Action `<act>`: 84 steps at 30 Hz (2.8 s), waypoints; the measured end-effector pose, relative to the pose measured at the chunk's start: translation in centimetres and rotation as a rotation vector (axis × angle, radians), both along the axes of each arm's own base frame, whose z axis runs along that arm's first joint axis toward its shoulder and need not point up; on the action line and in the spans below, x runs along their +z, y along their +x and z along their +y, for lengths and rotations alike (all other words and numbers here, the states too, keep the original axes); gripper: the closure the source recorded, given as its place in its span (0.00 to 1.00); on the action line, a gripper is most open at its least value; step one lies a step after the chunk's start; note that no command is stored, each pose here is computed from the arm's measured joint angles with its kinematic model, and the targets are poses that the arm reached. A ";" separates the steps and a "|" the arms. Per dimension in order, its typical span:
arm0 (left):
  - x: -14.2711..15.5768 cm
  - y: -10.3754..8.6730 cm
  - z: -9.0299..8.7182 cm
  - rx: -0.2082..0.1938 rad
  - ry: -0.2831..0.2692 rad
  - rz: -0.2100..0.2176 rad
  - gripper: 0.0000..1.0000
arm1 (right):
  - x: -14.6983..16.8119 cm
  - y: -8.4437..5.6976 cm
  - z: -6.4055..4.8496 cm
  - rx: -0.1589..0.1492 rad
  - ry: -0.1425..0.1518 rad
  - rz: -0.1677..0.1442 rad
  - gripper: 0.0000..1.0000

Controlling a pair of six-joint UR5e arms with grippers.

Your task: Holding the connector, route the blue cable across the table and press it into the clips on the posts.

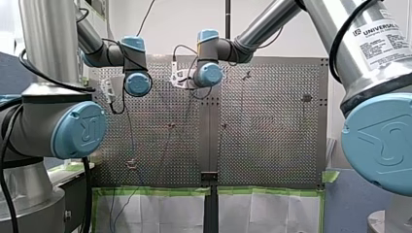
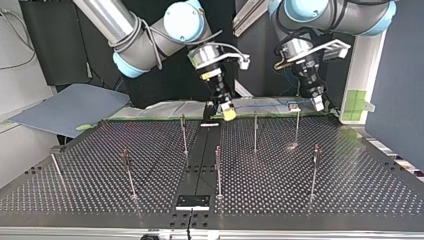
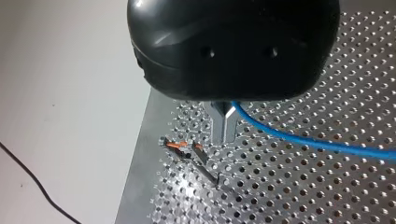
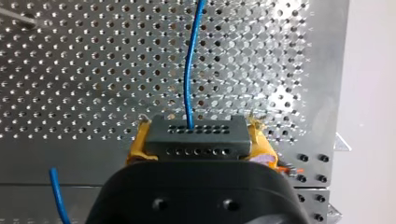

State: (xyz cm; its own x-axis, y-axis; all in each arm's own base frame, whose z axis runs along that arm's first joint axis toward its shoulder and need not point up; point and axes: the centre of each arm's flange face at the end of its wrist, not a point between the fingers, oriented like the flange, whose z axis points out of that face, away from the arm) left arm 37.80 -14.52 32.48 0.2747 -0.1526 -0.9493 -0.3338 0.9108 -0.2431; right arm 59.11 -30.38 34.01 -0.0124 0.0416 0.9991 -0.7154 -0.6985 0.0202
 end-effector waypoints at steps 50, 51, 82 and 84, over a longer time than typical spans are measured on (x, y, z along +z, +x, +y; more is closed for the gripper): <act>3.6 10.1 6.6 -0.125 0.054 -0.146 1.00 | 10.5 6.5 -4.4 0.011 -0.062 -0.138 1.00; 3.8 10.2 6.6 -0.128 0.050 -0.152 1.00 | 10.8 6.7 -4.5 0.011 -0.065 -0.143 1.00; 2.7 15.6 8.5 -0.164 0.038 -0.189 1.00 | 6.1 8.1 -7.1 -0.008 -0.034 -0.100 1.00; 2.5 16.3 8.6 -0.170 0.040 -0.189 1.00 | 5.8 8.0 -7.6 -0.013 -0.031 -0.097 1.00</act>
